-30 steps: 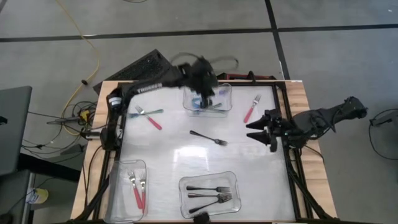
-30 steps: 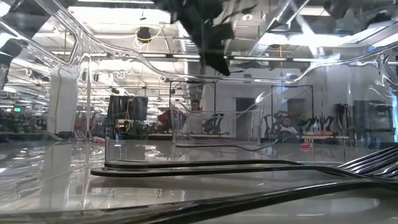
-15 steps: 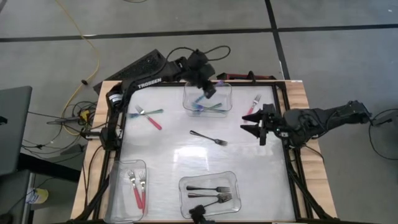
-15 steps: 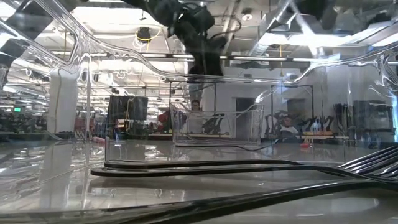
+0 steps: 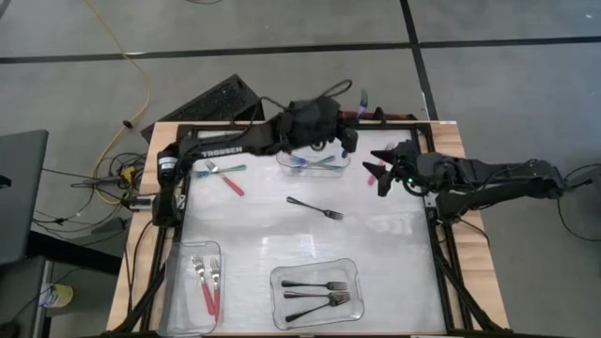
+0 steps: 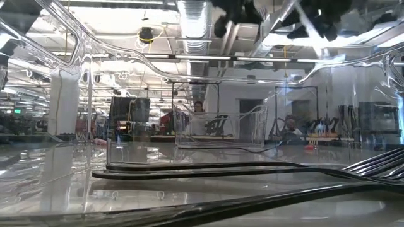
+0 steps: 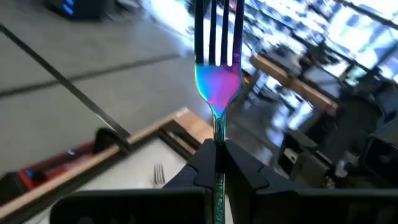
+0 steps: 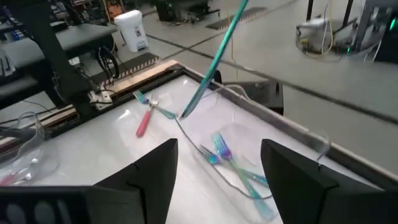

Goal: Sort silverware by color (type)
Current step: Put the blue fork into the top transparent bin

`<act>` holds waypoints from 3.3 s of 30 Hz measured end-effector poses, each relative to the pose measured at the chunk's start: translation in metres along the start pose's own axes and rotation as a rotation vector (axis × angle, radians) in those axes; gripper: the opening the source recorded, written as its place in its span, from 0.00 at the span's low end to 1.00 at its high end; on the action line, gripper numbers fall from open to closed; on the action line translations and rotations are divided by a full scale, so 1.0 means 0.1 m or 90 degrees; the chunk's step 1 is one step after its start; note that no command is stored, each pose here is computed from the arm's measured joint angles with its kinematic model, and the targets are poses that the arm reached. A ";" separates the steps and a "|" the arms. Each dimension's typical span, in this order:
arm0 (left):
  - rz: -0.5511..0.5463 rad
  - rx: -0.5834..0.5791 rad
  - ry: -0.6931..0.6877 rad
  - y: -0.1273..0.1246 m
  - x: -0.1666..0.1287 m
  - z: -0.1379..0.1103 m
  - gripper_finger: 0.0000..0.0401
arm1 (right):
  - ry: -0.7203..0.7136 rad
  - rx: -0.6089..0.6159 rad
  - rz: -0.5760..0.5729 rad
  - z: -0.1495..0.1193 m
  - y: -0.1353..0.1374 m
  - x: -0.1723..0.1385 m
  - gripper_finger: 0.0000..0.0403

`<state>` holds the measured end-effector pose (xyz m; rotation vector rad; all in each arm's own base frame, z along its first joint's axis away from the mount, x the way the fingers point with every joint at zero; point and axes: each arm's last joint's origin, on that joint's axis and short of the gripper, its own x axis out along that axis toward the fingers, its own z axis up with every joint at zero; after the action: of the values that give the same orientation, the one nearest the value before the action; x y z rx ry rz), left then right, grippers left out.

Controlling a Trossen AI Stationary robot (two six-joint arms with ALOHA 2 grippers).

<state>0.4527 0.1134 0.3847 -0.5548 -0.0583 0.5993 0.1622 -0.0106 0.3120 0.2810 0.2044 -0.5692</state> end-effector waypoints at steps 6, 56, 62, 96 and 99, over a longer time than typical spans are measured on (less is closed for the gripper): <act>0.004 0.032 -0.012 -0.26 -0.12 -0.17 0.00 | -0.035 -0.034 0.027 0.06 0.08 0.15 0.60; 0.031 0.063 -0.122 -0.12 -0.87 -0.24 0.00 | -0.094 0.048 0.138 0.07 0.33 0.63 0.53; 0.017 0.051 -0.112 -0.12 -0.84 -0.28 0.00 | -0.086 0.060 0.126 0.02 0.34 0.76 0.71; -0.039 0.068 -0.064 -0.12 -0.82 -0.30 0.14 | -0.101 0.001 0.105 0.03 0.53 1.01 0.04; -0.052 0.098 -0.015 -0.06 -0.80 -0.32 0.26 | -0.065 0.001 0.145 0.05 0.47 0.96 0.04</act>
<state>0.3956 0.0503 0.3691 -0.3944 -0.0557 0.5259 0.2681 -0.0223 0.3005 0.2712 0.0713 -0.3577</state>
